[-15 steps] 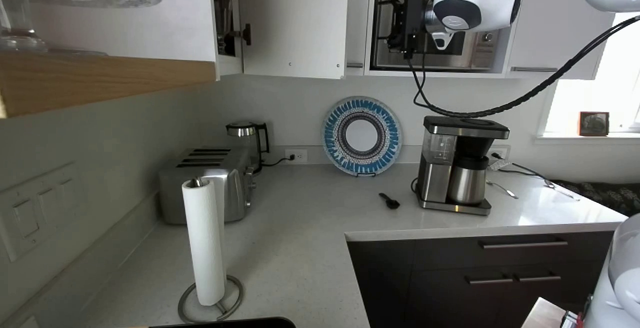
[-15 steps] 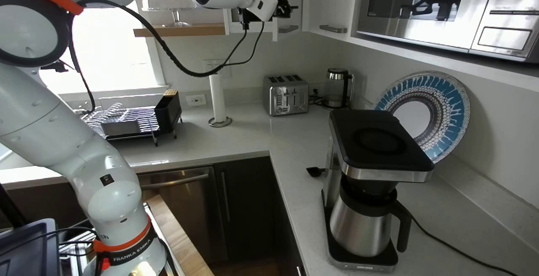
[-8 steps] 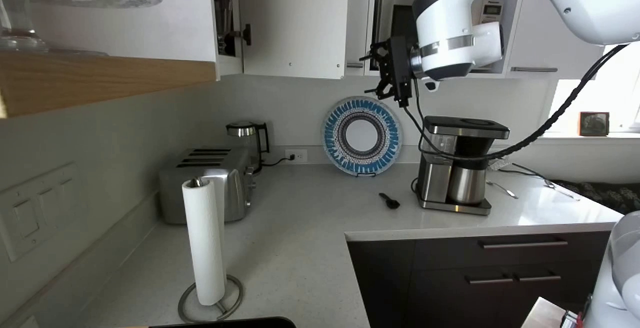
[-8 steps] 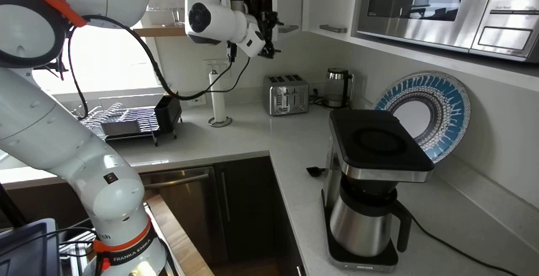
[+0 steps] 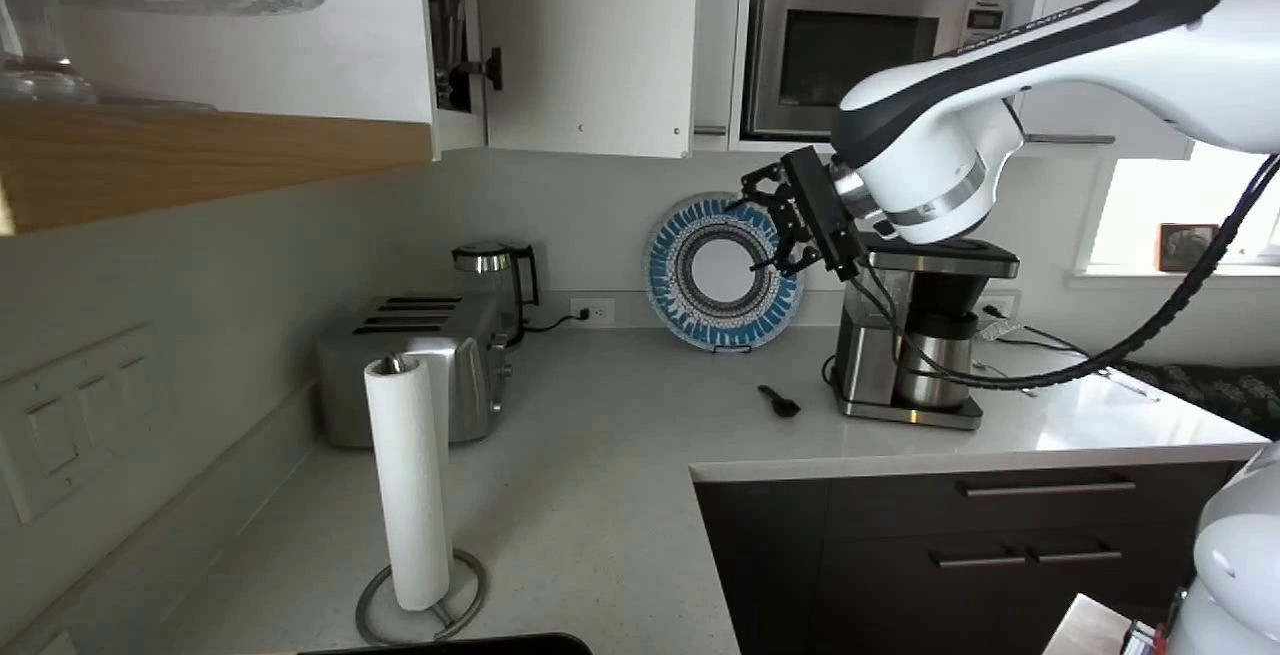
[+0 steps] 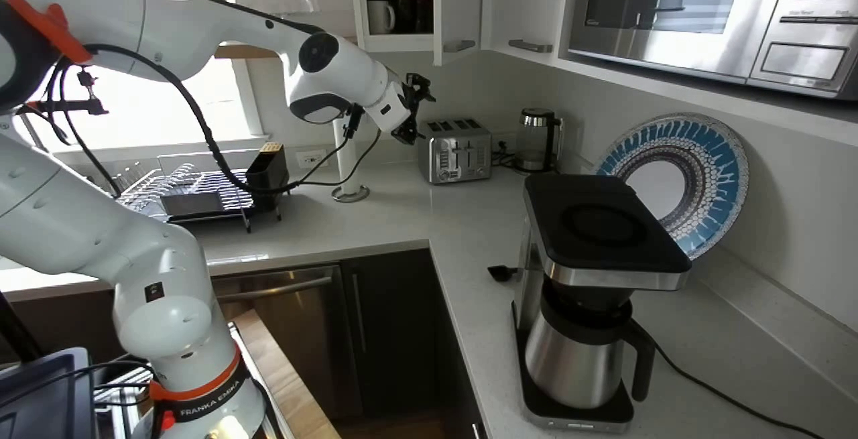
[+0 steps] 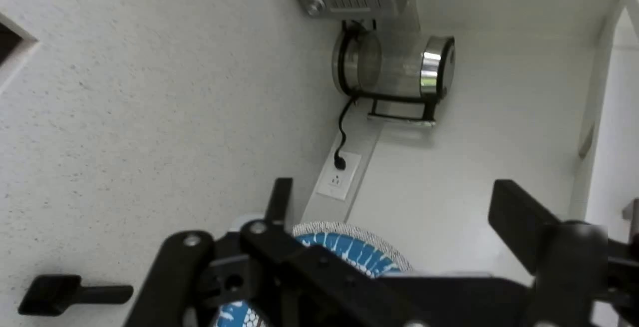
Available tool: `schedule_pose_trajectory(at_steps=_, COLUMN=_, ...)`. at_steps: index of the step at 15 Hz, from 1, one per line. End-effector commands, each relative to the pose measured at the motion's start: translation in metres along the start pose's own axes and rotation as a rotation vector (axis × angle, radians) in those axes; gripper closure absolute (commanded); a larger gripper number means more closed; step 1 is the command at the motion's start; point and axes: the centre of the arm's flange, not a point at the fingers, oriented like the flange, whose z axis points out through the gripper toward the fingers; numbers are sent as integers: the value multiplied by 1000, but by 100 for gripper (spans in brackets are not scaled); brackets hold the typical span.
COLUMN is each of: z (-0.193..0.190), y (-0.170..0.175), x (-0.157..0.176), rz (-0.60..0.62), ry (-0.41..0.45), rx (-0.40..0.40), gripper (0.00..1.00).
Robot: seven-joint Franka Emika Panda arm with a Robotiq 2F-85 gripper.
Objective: Open the upper cabinet door on the left
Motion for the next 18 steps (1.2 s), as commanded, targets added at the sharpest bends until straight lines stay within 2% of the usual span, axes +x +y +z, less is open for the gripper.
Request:
schedule_pose_trajectory(at_steps=1, z=-64, y=-56, x=-13, rz=-109, ry=-174, rx=-44, gripper=0)
schedule_pose_trajectory(at_steps=4, z=-104, y=-95, x=-30, rz=-185, ry=-326, rx=-77, gripper=0)
schedule_pose_trajectory(at_steps=7, z=-148, y=-128, x=-48, rz=-285, ry=-457, rx=-145, gripper=0)
schedule_pose_trajectory(at_steps=11, z=-188, y=-155, x=-71, rz=-494, ry=-566, rx=-202, gripper=0)
schedule_pose_trajectory(at_steps=12, z=-193, y=-161, x=-75, rz=-552, ry=-576, rx=-194, gripper=0)
schedule_pose_trajectory(at_steps=13, z=-189, y=-143, x=-74, rz=-460, ry=-555, rx=-176, gripper=0)
schedule_pose_trajectory(at_steps=15, z=-200, y=-153, x=-79, rz=-511, ry=-571, rx=-167, gripper=0)
schedule_pose_trajectory(at_steps=18, z=-195, y=-154, x=-79, rz=-526, ry=-577, rx=-171, gripper=0)
